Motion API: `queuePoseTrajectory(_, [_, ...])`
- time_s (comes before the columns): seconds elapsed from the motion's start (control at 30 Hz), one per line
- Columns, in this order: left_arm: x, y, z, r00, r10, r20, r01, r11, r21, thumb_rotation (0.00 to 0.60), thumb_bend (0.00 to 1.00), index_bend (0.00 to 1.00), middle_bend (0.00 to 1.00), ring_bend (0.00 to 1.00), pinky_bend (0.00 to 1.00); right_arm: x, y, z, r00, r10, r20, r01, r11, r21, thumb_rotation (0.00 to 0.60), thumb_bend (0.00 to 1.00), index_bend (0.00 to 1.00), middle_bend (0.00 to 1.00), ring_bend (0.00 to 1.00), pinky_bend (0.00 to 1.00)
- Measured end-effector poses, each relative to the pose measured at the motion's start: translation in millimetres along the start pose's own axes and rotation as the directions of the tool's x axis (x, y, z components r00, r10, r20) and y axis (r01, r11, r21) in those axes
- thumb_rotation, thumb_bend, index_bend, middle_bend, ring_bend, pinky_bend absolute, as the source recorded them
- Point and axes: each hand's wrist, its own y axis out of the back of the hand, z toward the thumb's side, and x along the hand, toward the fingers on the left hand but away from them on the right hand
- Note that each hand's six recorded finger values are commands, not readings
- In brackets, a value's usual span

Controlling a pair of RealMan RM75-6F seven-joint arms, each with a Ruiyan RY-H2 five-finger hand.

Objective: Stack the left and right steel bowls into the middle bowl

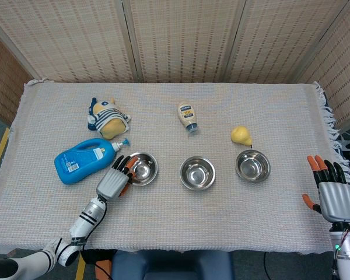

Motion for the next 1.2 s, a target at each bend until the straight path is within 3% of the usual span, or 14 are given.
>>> queuePoseTrajectory(0.13, [6,2,2,0.998,0.063,0.014,-0.063,0.998,-0.013,0.6,0.6,0.72,0.14,0.0,0.11,-1,1,-4,1.0,-0.003,0.021,0.003,1.0,-0.005,0.6,0.15,0.0,0.0,0.0,0.0])
queuePoseTrajectory(0.23, [8,6,4,0.993,0.116,0.029,-0.116,0.993,-0.017,0.6,0.64,0.74,0.16,0.0,0.12,-1,3,-7,0.999,-0.008,0.039,0.008,1.0,-0.01,0.6,0.15,0.0,0.0,0.0,0.0])
queuePoseTrajectory(0.43, [16,20,15,0.978,0.195,0.07,-0.19,0.979,-0.072,0.6,0.65,0.74,0.17,0.0,0.12,3,11,-6,1.0,-0.022,0.022,0.023,0.998,-0.05,0.6,0.15,0.0,0.0,0.0,0.0])
queuePoseTrajectory(0.67, [48,48,40,0.96,0.243,0.141,-0.231,0.968,-0.096,0.6,0.64,0.74,0.17,0.0,0.12,6,23,-16,0.998,-0.052,0.043,0.055,0.995,-0.079,0.6,0.15,0.0,0.0,0.0,0.0])
queuePoseTrajectory(0.9, [76,65,74,0.952,0.234,0.197,-0.212,0.969,-0.125,0.6,0.65,0.74,0.17,0.0,0.12,5,29,-25,0.995,-0.069,0.076,0.076,0.993,-0.09,0.6,0.15,0.0,0.0,0.0,0.0])
queuePoseTrajectory(1.2, [93,48,130,0.95,0.143,0.276,-0.127,0.989,-0.075,0.6,0.64,0.67,0.17,0.0,0.12,6,37,-35,0.99,-0.095,0.108,0.107,0.988,-0.108,0.6,0.15,0.0,0.0,0.0,0.0])
